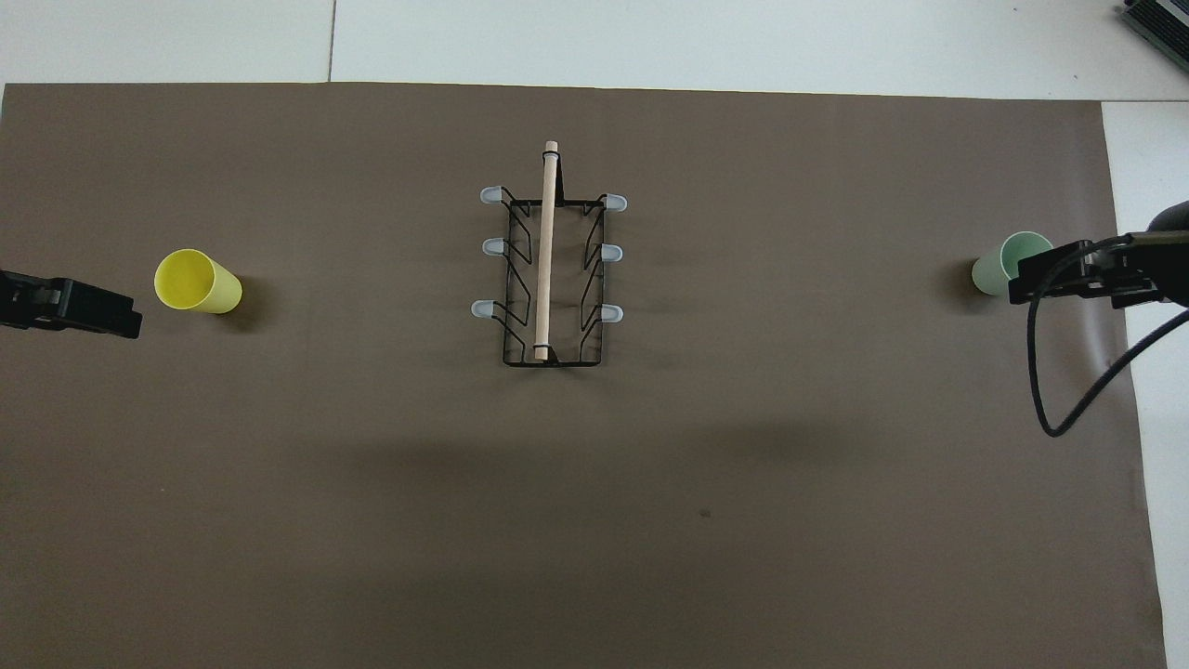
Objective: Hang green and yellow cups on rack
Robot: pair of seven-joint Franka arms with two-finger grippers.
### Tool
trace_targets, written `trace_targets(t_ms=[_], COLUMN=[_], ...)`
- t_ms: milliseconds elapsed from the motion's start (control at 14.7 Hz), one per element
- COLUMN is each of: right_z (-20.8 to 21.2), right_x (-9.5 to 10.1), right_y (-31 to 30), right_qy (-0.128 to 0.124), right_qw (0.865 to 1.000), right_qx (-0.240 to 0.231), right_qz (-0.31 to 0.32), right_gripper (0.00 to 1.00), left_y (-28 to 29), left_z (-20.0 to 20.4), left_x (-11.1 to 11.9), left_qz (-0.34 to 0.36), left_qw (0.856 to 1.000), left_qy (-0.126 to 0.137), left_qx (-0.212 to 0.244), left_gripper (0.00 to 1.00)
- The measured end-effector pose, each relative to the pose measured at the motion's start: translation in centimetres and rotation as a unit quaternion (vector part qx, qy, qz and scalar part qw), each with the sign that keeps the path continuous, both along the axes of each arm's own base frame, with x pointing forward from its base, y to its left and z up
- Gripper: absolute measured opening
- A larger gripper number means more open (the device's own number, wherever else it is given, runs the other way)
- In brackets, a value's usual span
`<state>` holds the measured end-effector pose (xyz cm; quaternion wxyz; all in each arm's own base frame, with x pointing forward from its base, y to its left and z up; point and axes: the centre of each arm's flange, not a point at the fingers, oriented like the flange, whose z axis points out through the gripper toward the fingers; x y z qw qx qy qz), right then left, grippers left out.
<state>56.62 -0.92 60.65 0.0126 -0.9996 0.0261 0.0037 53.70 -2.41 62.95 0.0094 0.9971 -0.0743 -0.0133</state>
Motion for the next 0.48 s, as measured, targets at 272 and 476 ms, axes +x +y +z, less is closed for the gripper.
trace_targets(t_ms=[272,476], right_z=[-2.9,-4.8], right_x=[0.8,1.2], right_y=[-0.1,-0.3], right_qy=[-0.006,-0.017], right_qw=[1.0,1.0], right_qx=[-0.008,-0.015], right_qz=[0.001,0.004], right_gripper=[1.0,1.0], left_y=[0.7,2.1], left_z=[-1.1,-2.5], left_x=[1.6,3.9], left_qz=[0.011,0.059], left_qw=[1.0,0.998], left_qy=[0.007,0.015], left_qx=[0.002,0.005], left_gripper=[1.0,1.0])
